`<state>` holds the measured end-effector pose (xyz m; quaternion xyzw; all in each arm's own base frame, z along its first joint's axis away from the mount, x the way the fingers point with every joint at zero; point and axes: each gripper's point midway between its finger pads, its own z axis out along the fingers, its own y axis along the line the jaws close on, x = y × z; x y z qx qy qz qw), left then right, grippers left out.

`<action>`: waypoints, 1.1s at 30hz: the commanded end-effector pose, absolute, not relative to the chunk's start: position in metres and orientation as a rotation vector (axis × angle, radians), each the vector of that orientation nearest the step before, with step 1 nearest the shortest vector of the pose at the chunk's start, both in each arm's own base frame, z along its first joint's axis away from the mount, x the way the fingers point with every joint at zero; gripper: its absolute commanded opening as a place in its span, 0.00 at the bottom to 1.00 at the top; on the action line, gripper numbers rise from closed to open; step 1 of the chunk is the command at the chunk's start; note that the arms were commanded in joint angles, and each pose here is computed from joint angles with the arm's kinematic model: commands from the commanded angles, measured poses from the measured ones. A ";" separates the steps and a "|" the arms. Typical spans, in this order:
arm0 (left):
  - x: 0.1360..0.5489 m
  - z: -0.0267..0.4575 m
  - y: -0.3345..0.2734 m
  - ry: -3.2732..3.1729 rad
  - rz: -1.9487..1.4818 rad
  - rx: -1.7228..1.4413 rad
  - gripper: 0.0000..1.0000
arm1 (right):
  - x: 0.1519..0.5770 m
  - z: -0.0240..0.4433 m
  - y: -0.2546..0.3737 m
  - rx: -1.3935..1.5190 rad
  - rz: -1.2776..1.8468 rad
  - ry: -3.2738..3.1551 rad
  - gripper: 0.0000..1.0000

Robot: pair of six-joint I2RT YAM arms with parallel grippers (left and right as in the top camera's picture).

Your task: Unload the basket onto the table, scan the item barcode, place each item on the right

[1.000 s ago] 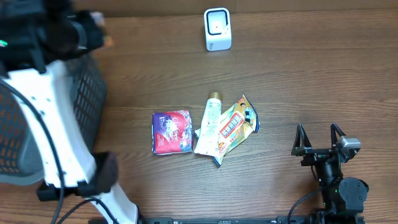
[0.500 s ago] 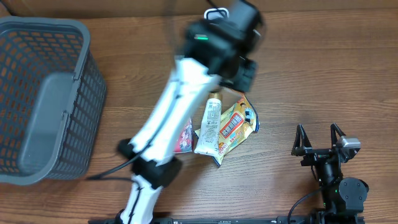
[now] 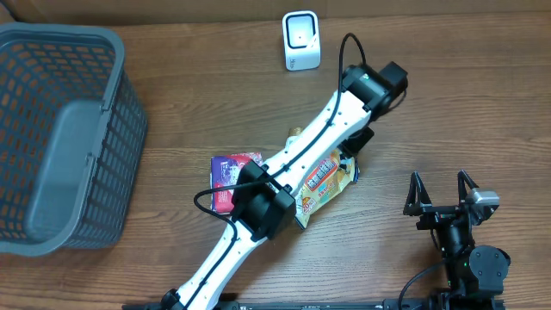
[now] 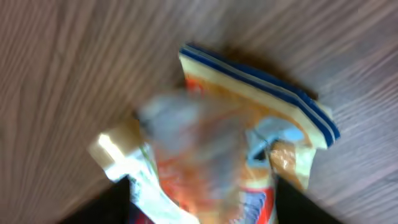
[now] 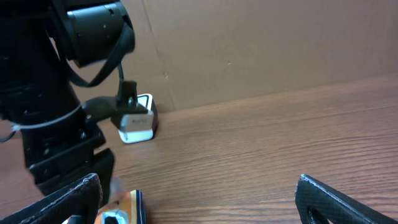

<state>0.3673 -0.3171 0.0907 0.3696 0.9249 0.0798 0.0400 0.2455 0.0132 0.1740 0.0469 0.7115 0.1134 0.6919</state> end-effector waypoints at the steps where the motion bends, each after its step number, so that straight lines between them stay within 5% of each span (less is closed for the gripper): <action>1: 0.378 0.092 -0.321 2.774 0.013 1.320 1.00 | 0.246 0.172 0.011 0.108 0.238 1.587 1.00; 6: 0.394 0.148 -0.313 2.705 -0.101 1.184 1.00 | 0.246 0.172 0.011 0.108 0.238 1.587 1.00; 12: 0.410 0.300 -0.287 2.416 -0.253 0.820 1.00 | 0.246 0.172 0.011 0.108 0.238 1.587 1.00; 22: 0.352 0.472 -0.209 2.030 -0.270 0.591 1.00 | 0.246 0.172 0.011 0.108 0.238 1.587 1.00; 27: 0.322 0.599 -0.161 1.629 -0.261 0.324 1.00 | 0.246 0.172 0.011 0.108 0.238 1.587 1.00; 33: 0.306 0.681 -0.120 1.336 -0.207 0.102 1.00 | 0.246 0.172 0.011 0.108 0.240 1.587 1.00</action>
